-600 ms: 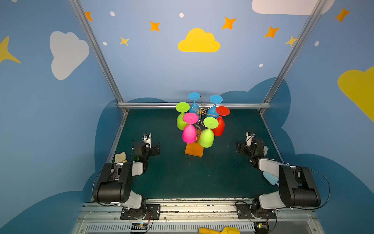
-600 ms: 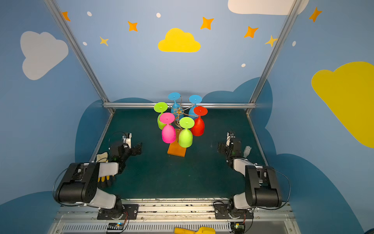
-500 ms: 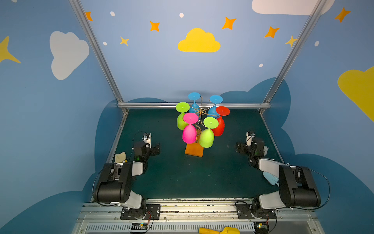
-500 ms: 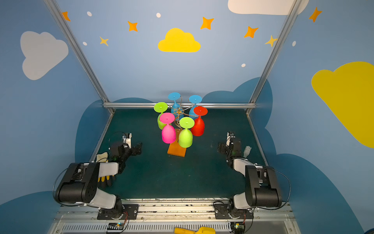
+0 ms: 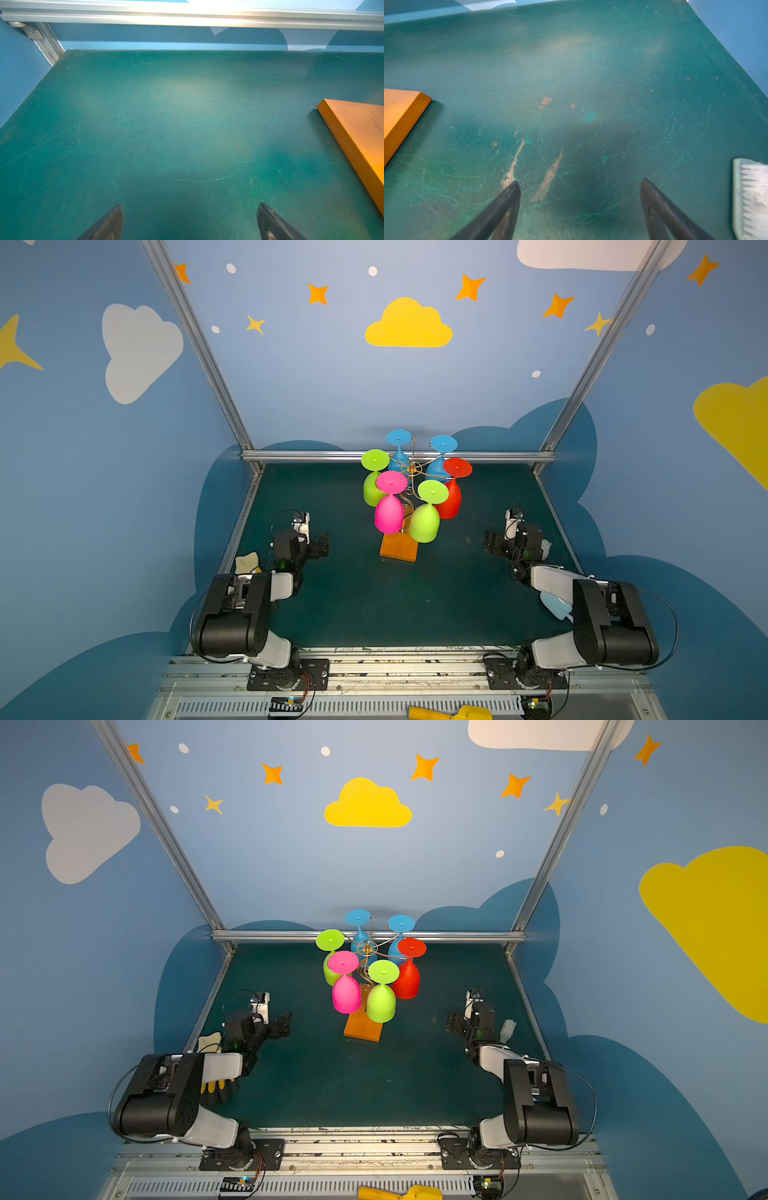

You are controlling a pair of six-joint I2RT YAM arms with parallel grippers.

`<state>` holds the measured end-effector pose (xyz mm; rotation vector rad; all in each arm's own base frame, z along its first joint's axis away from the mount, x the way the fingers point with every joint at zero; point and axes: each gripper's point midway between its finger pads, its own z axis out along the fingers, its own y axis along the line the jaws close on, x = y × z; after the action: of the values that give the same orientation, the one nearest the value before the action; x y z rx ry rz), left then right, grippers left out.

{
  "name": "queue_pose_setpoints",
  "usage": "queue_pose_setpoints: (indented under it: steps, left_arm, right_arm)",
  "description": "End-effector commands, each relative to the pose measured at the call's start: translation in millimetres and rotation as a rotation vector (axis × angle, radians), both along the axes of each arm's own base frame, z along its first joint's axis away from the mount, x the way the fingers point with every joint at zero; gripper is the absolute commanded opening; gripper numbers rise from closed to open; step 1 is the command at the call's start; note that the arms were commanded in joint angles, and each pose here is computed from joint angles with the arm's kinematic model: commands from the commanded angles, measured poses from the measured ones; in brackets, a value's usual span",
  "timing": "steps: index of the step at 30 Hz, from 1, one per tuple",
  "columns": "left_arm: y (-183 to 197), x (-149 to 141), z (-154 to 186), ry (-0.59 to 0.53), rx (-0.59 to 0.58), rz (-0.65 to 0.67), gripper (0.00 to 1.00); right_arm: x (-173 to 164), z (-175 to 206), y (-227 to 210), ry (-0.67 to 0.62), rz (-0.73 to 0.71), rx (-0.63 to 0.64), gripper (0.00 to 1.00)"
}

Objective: Take the wine glass off the wine glass rack
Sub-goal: Pick up the wine glass from the wine glass rack.

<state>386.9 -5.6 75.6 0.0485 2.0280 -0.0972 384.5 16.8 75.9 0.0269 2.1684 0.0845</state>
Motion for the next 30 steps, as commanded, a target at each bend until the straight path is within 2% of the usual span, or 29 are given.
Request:
queue_pose_setpoints:
  steps: [1,7,8,9,10,13,15,16,18,19,21,22,25,27,30]
  left_arm:
    - [0,7,6,-0.020,-0.013,-0.006,0.99]
    - [-1,7,7,-0.026,-0.014,-0.006,0.99]
    - [0,8,12,-0.045,-0.026,0.000,0.99]
    - [-5,9,23,-0.081,-0.016,-0.030,0.99]
    - [-9,7,30,-0.071,-0.013,-0.048,0.99]
    - [-7,2,63,-0.029,0.034,0.047,0.99]
    - [-2,-6,86,-0.065,-0.045,0.122,0.99]
    - [-4,-12,99,-0.119,-0.088,0.124,0.99]
    - [-8,-22,128,-0.269,-0.182,0.125,0.99]
    - [-5,-30,140,-0.343,-0.265,0.160,0.99]
    - [2,-40,153,-0.425,-0.421,0.226,0.99]
    - [0,-42,160,-0.436,-0.454,0.209,1.00]
    - [-14,-44,177,-0.376,-0.440,0.128,0.99]
    - [-13,-46,186,-0.328,-0.423,0.138,0.99]
    - [-10,-52,199,-0.319,-0.407,0.156,0.99]
  right_arm:
    - [8,8,0,-0.027,0.001,0.003,0.89]
    - [9,16,0,-0.051,0.008,-0.018,0.89]
    - [9,30,9,-0.088,0.072,-0.069,0.89]
    - [8,48,11,-0.108,0.067,-0.091,0.89]
    - [5,67,12,-0.115,0.036,-0.073,0.89]
    - [-8,132,16,-0.128,-0.046,0.112,0.91]
    - [-14,159,16,-0.172,-0.073,0.228,0.97]
    - [-18,165,17,-0.175,-0.081,0.301,0.97]
    - [-27,174,31,-0.200,0.028,0.379,0.97]
    - [-32,178,38,-0.217,0.080,0.403,0.97]
    - [-38,185,41,-0.248,0.081,0.472,0.96]
    - [-41,195,43,-0.287,0.095,0.497,0.94]
    - [-57,205,45,-0.324,0.106,0.544,0.81]
    - [-68,219,50,-0.314,0.136,0.559,0.71]
    - [-78,239,64,-0.272,0.202,0.617,0.69]
